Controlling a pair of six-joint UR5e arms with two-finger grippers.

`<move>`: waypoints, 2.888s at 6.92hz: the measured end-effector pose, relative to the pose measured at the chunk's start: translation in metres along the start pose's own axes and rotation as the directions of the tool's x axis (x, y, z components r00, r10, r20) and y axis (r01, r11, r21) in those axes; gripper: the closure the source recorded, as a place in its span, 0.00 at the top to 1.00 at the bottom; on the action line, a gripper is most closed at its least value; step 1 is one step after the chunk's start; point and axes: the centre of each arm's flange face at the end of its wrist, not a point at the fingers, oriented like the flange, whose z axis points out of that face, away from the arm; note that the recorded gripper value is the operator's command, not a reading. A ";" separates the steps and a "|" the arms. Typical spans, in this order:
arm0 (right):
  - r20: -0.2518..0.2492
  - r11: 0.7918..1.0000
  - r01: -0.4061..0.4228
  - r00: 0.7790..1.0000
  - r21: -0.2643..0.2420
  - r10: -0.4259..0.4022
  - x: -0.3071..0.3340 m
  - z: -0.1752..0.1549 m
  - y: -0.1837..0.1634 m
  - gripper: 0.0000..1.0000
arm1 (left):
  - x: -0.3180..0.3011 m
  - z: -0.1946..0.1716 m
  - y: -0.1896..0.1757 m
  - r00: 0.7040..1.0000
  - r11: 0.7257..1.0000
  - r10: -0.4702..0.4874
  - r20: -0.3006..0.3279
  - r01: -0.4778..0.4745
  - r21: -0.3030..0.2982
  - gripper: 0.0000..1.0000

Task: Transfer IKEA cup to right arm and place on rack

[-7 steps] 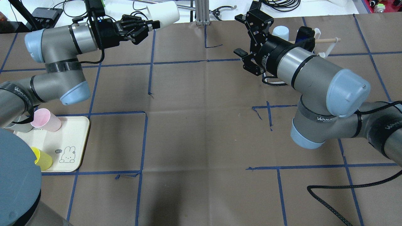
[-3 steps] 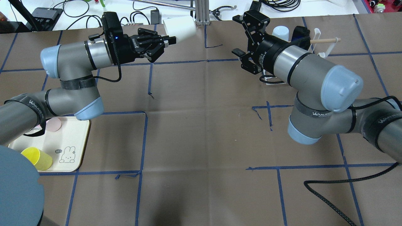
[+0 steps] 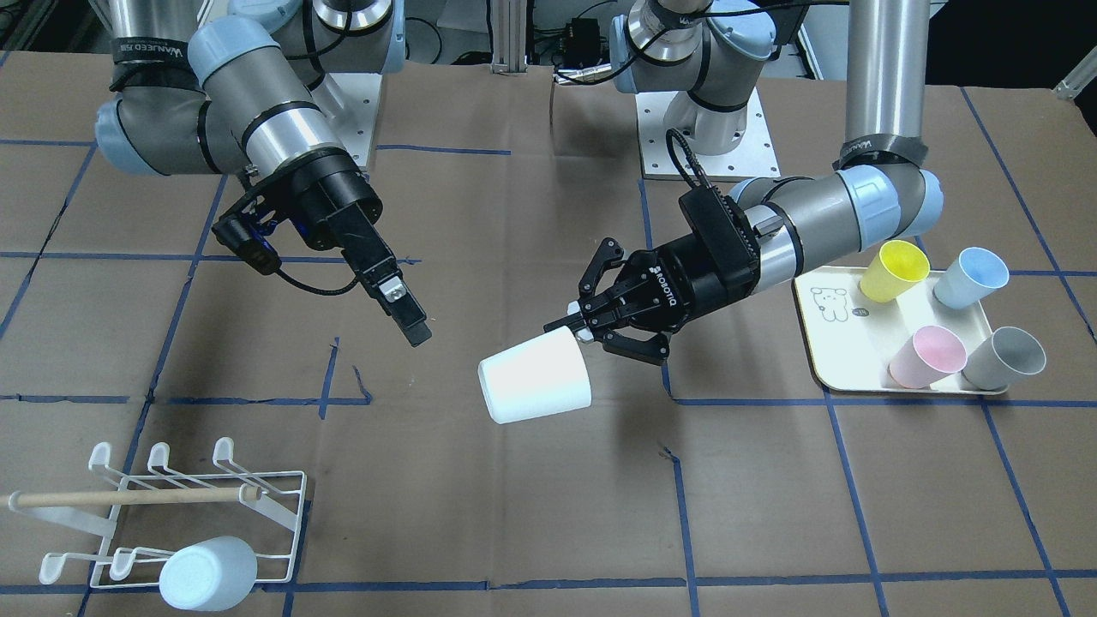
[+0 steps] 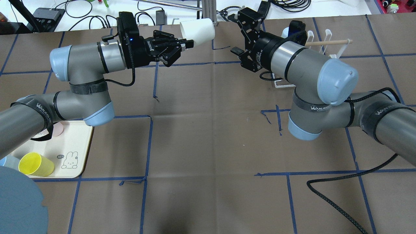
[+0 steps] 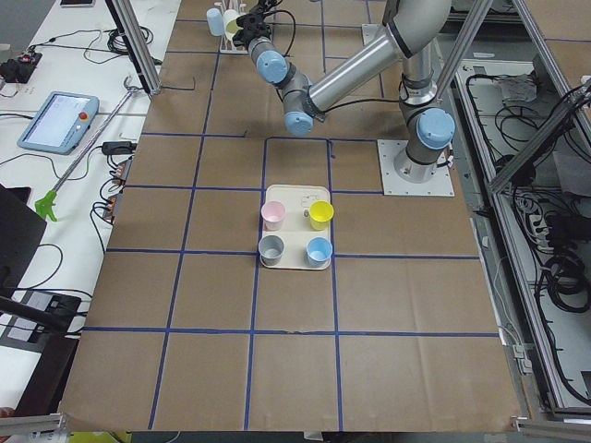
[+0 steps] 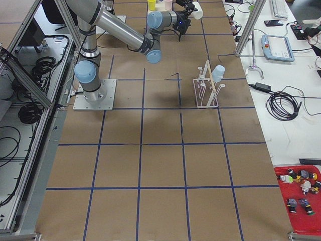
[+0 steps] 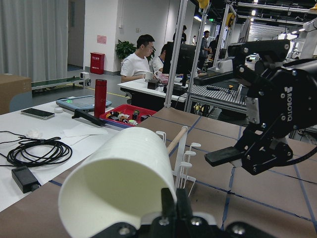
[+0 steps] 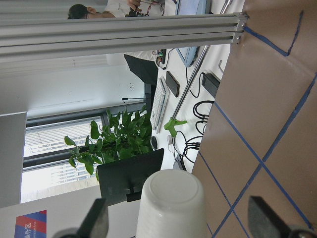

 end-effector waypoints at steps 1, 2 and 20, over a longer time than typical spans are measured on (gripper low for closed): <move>-0.017 1.000 -0.004 1.000 -0.006 0.004 0.002 0.004 0.005 0.99 | 0.000 0.000 0.000 1.000 1.000 0.001 0.000 -0.001 0.000 0.07; -0.035 1.000 -0.009 0.999 -0.004 0.009 0.003 0.010 0.014 0.99 | 0.000 0.000 -0.001 1.000 1.000 0.001 0.000 -0.001 0.001 0.07; -0.048 0.998 -0.064 0.997 -0.021 0.063 -0.011 0.097 0.033 0.59 | 0.001 0.000 -0.002 1.000 1.000 0.004 0.004 -0.004 0.000 0.25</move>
